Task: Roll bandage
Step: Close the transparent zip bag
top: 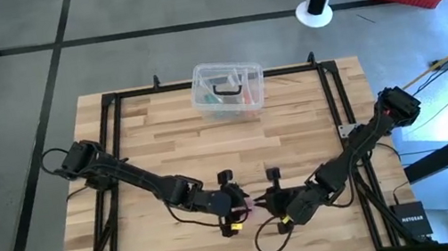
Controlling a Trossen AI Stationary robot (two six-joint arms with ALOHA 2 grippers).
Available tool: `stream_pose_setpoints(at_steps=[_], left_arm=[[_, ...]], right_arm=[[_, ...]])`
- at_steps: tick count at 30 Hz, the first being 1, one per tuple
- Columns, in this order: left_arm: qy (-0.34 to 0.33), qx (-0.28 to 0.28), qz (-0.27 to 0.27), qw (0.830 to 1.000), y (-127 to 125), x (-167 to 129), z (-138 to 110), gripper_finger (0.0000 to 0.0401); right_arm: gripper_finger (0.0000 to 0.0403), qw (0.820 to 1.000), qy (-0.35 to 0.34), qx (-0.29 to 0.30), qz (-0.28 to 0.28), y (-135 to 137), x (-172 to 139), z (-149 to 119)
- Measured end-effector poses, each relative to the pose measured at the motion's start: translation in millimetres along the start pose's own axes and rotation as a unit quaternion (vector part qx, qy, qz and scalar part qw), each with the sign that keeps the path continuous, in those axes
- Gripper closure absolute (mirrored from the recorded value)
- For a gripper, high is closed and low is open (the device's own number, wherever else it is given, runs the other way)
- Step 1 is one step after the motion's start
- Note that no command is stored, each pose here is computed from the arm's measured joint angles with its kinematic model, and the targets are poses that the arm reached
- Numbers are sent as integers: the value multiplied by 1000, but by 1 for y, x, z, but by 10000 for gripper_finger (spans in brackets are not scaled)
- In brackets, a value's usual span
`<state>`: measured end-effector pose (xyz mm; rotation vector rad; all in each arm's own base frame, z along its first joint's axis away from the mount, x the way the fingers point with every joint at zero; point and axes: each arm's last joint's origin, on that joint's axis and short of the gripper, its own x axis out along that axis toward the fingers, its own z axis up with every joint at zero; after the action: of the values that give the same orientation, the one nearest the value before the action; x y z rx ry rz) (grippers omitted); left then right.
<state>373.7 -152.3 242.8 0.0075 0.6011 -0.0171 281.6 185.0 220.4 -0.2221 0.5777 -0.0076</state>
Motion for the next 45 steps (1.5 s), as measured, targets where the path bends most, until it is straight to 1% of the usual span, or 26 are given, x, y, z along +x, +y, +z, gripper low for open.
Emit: stream_pose_setpoints(at_steps=[4,9,11,13,15,18,19,20,22,25,27,29,32,35,38,41,43,45], left_arm=[[2,-4,-1,1000,2,1,0,219],[2,-2,-4,1000,1,-1,0,221],[2,-4,-6,1000,-1,-1,0,233],[3,-4,-6,1000,-1,-2,0,258],[4,-10,-6,1000,-1,-2,0,294],[7,-10,-5,1000,0,-1,-1,364],[9,-8,-5,1000,-1,-2,-1,381],[11,-8,-5,1000,-1,-2,-2,390],[14,-14,-2,1000,-2,-2,-3,390],[22,-14,2,1000,-4,-3,-5,396],[17,-13,-1,1000,-8,-4,-5,399],[10,-12,0,1000,-11,-5,-5,397],[3,-12,-5,1000,-15,-7,-5,400],[0,-11,-7,1000,-17,-8,-4,399],[0,-10,-7,1000,-19,-8,-5,400],[-1,-9,-9,1000,-21,-9,-5,399],[-1,-9,-10,1000,-21,-9,-5,400],[-1,-10,-10,1000,-21,-9,-5,400]], right_arm=[[375,1000,-18,-20,2,1,0,4],[375,999,-20,-30,2,1,0,4],[372,999,-19,-27,9,1,0,4],[364,1000,-17,-16,15,1,0,4],[347,1000,-18,-13,15,1,0,4],[310,1000,-19,-12,16,2,0,5],[297,1000,-14,-14,17,2,-2,7],[283,1000,-7,-17,22,3,-4,10],[258,999,14,-23,31,3,-12,20],[228,996,79,-11,49,-1,-32,32],[215,992,116,-5,45,-1,-45,32],[208,992,119,-14,23,4,-54,21],[207,997,74,-10,-7,17,-52,-3],[213,999,-6,34,-13,25,-39,-25],[225,990,-102,98,10,23,-23,-36],[238,977,-164,133,26,17,-16,-45],[248,972,-184,143,45,12,-11,-47],[259,972,-180,140,58,11,-4,-50]])
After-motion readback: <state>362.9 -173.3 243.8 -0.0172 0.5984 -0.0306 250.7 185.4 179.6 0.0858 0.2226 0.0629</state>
